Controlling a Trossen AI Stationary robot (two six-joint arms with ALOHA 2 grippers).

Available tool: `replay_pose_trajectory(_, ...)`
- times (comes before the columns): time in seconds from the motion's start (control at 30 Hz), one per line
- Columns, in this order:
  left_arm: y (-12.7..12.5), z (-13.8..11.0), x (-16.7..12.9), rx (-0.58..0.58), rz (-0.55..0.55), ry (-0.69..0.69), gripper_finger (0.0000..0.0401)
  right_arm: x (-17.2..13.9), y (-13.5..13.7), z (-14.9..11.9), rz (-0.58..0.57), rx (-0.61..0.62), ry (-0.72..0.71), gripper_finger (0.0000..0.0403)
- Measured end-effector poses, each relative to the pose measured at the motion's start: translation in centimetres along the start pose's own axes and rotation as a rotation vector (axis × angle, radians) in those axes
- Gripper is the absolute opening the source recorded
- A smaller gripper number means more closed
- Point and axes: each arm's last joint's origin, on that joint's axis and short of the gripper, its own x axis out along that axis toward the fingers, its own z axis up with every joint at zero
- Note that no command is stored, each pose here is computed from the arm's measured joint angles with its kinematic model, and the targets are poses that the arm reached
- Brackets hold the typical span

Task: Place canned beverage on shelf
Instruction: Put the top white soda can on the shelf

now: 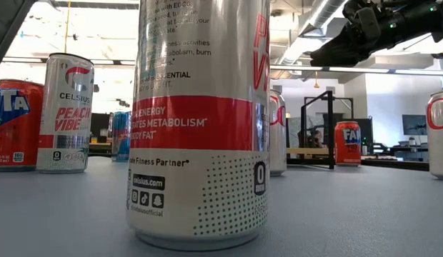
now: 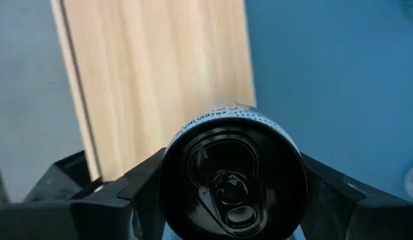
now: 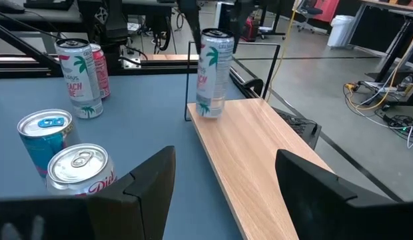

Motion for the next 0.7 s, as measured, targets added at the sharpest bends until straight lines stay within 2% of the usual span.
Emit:
replay_pose_trajectory(0.23,0.1,-0.1,0.0,-0.028,-0.033,-0.023,0.0237,0.0,0.0,0.0,0.000,0.000,0.000,0.0261)
replay_pose_trajectory(0.57,0.6,0.0,1.6,-0.043,-0.033,0.020,0.0237,0.0,0.0,0.0,0.001,-0.001,0.002,0.0261)
replay_pose_trajectory(0.7,0.6,-0.1,1.7,-0.043,-0.033,0.024,0.0261,0.0,0.0,0.0,0.002,-0.003,0.002,0.0261)
